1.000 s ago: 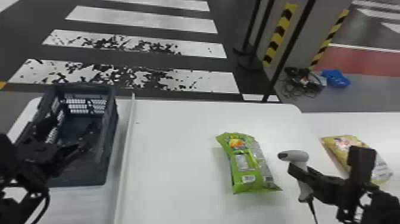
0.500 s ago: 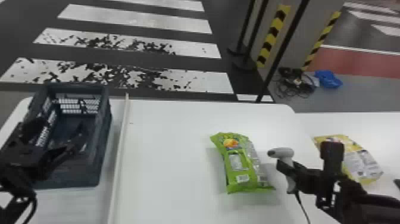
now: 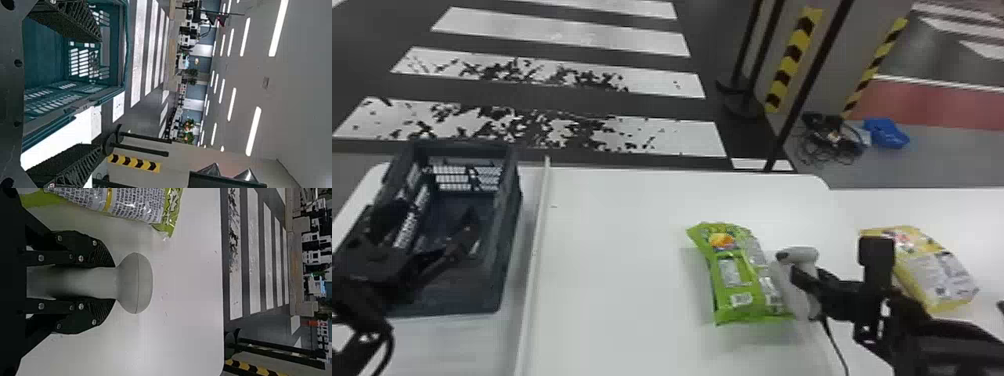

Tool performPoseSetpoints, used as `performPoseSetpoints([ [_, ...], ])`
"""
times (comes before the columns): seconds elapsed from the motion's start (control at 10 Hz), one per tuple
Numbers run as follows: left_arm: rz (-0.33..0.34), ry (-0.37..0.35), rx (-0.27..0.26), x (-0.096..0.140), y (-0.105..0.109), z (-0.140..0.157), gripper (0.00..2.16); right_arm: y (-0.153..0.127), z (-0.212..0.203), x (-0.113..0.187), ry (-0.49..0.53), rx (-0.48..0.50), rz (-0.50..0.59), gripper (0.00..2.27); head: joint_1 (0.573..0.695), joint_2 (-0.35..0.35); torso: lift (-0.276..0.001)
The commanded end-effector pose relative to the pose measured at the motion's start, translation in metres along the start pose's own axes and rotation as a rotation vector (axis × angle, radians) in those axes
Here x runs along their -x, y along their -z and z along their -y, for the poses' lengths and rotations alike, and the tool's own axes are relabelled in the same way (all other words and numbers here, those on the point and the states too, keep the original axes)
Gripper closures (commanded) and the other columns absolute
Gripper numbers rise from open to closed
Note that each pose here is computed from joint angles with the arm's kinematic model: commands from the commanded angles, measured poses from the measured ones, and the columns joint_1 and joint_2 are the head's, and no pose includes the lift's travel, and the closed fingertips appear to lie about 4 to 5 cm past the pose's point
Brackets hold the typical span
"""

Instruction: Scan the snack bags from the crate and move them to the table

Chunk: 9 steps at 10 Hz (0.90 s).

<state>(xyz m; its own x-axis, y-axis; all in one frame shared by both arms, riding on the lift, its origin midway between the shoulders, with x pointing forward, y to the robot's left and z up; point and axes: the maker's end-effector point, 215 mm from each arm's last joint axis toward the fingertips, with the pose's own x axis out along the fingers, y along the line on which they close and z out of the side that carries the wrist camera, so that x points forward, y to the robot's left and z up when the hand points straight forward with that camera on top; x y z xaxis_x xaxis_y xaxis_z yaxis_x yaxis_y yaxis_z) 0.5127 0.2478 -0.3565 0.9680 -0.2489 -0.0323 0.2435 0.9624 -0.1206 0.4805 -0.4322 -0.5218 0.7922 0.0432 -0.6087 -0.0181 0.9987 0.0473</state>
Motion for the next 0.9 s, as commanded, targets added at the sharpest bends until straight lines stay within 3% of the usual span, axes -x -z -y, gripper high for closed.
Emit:
performPoseSetpoints([
  [0.0, 0.000, 0.000, -0.001, 0.000, 0.000, 0.000, 0.03, 0.004, 0.001, -0.004, 0.003, -0.002, -0.011, 2.24, 0.695, -0.204, -0.095],
  [0.1, -0.002, -0.001, -0.001, 0.000, 0.001, -0.001, 0.03, 0.005, 0.005, -0.007, 0.009, -0.004, -0.011, 2.24, 0.695, -0.203, -0.095],
  [0.2, -0.003, -0.002, -0.001, -0.001, 0.001, -0.002, 0.03, 0.005, 0.006, -0.007, 0.009, -0.005, -0.006, 1.94, 0.695, -0.205, -0.095],
  [0.4, 0.002, -0.002, -0.001, -0.003, -0.002, -0.002, 0.03, 0.004, 0.005, -0.005, 0.013, 0.001, 0.000, 0.00, 0.695, -0.207, -0.095],
  [0.8, 0.002, -0.001, 0.000, -0.004, -0.002, -0.001, 0.03, -0.033, -0.019, 0.029, 0.012, 0.020, 0.051, 0.01, 0.695, -0.201, -0.095],
])
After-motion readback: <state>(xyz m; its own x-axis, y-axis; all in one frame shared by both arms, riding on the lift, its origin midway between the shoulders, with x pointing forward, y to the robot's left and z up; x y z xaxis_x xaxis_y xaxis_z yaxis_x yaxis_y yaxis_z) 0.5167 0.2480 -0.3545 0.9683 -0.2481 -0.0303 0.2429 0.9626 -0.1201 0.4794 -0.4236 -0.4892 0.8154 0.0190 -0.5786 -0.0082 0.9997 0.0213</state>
